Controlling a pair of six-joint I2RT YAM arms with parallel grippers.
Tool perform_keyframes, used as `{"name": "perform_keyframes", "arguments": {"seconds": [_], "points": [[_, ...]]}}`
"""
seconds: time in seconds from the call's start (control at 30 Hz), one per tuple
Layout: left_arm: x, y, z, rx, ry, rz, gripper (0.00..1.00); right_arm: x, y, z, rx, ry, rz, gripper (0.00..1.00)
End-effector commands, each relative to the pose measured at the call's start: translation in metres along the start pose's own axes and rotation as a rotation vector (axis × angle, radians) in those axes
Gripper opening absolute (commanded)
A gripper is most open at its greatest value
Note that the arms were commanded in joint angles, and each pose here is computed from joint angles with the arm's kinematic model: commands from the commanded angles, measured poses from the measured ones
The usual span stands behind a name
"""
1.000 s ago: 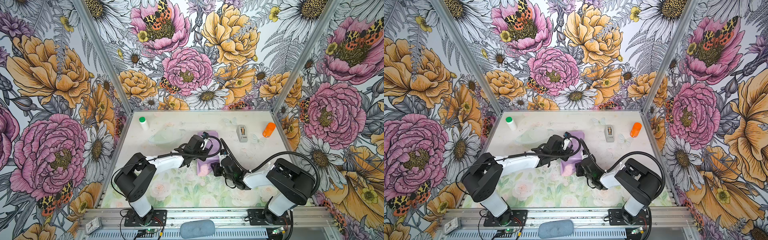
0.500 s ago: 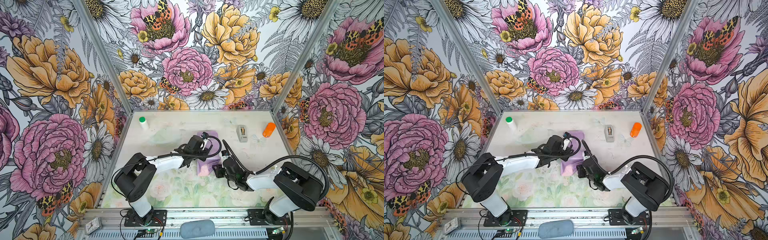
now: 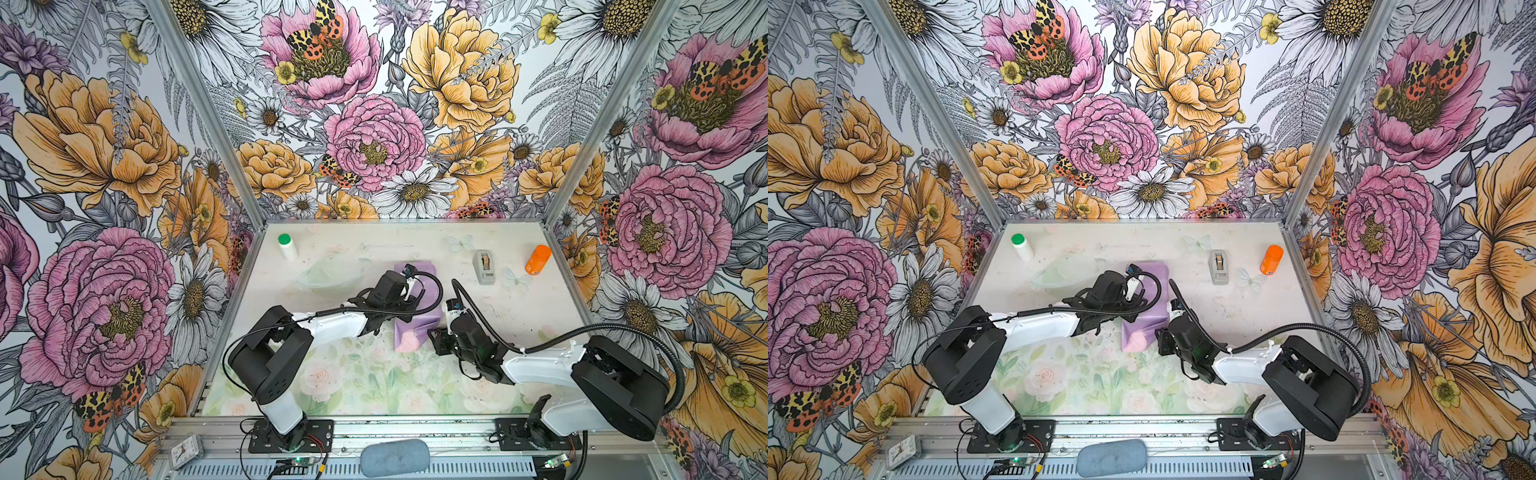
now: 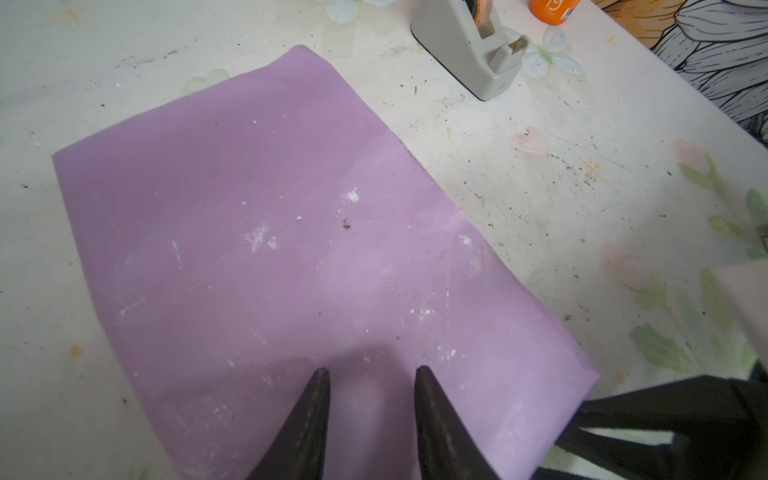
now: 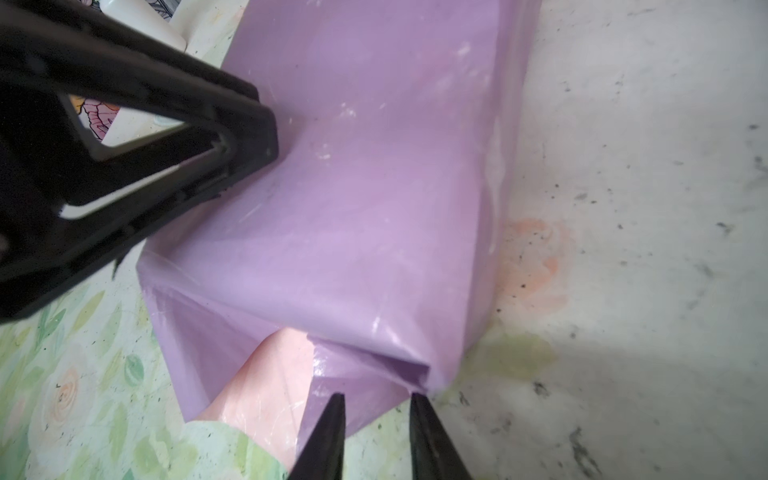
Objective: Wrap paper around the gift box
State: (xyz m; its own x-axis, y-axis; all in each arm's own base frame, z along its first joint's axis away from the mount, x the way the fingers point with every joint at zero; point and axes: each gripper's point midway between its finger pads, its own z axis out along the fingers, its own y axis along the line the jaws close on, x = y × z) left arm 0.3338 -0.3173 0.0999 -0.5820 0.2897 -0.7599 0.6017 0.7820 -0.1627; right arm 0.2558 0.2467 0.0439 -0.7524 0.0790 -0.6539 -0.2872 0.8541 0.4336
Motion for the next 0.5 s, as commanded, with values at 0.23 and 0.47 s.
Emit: {"name": "perform_keyframes", "arguments": {"seconds": [0.23,0.47], "points": [[0.022,-0.006,0.002,0.033,0.062,-0.013,0.36,0.014,0.020,0.024,-0.068,0.067,-0.030,0.26],[0.023,-0.005,0.002,0.030,0.063,-0.013,0.36,0.054,0.008,0.017,-0.046,0.198,-0.039,0.25]]}}
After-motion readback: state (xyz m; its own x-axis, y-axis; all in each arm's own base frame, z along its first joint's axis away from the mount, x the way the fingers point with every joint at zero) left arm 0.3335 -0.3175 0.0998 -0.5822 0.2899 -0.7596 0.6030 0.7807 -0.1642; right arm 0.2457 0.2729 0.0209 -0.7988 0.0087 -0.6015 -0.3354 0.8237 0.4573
